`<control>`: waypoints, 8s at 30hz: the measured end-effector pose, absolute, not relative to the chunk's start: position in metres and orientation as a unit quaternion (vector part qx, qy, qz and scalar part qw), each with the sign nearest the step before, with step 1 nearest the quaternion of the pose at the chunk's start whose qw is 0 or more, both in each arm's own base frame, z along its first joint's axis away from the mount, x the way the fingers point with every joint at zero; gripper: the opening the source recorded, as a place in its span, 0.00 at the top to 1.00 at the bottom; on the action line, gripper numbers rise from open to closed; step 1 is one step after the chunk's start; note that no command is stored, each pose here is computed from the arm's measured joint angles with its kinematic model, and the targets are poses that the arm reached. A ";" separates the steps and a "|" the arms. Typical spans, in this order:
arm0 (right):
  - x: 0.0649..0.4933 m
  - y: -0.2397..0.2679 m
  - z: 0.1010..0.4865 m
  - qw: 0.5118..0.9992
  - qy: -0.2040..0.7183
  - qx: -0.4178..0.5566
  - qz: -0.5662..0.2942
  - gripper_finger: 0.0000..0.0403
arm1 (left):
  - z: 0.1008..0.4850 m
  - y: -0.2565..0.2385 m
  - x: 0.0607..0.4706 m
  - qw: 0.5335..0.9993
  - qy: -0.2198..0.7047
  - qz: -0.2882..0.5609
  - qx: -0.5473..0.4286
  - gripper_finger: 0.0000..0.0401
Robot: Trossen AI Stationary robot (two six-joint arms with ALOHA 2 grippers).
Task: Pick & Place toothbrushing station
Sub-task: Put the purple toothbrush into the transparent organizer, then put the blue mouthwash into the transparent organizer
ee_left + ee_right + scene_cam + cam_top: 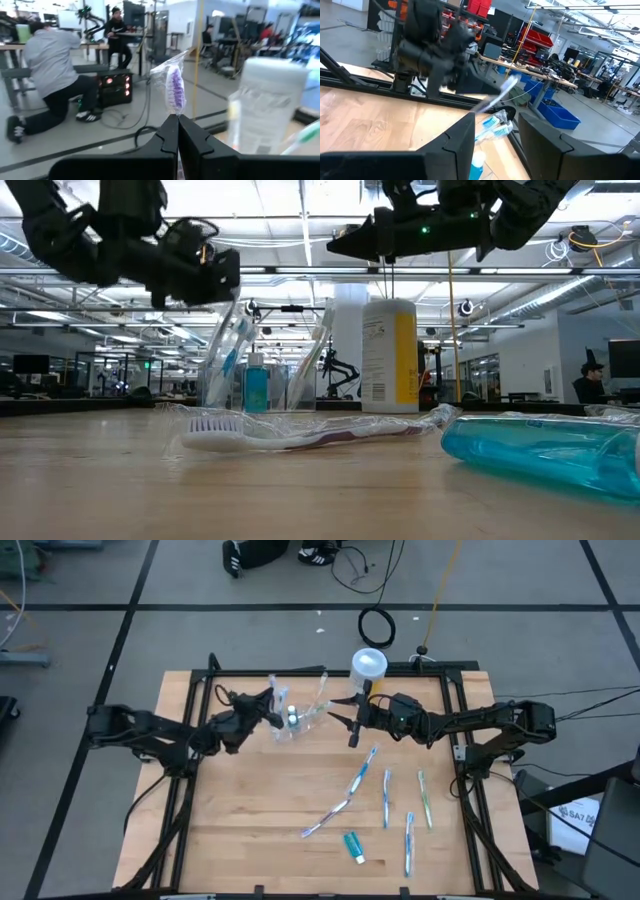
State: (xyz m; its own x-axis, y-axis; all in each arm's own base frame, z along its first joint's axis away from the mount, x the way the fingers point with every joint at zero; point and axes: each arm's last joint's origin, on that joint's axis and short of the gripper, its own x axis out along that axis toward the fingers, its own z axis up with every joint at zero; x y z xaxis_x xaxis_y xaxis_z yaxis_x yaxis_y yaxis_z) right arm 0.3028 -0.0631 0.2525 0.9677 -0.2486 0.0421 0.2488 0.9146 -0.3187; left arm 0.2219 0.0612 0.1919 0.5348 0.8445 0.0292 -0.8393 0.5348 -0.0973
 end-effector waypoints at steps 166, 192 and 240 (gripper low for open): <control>0.337 0.213 0.164 0.794 0.405 -0.294 0.346 0.65 | 0.267 -0.033 0.276 0.991 0.114 0.056 -0.048 0.66; 0.323 0.191 0.126 0.775 0.393 -0.340 0.360 0.75 | 0.267 -0.041 0.274 0.991 0.117 0.040 -0.054 0.66; 0.378 -0.052 0.197 0.981 -0.167 -0.097 -0.018 0.76 | 0.280 -0.048 0.232 0.971 0.175 0.146 0.075 0.66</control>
State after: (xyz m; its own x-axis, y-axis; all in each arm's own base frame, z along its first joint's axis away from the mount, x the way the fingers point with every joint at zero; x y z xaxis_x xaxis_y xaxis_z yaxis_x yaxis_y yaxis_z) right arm 0.3784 -0.0522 0.1970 0.9439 -0.0029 0.3302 0.0676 0.9805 -0.1846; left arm 0.2319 -0.0481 0.2797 0.8956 0.3107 -0.3184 -0.2581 0.9458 0.1970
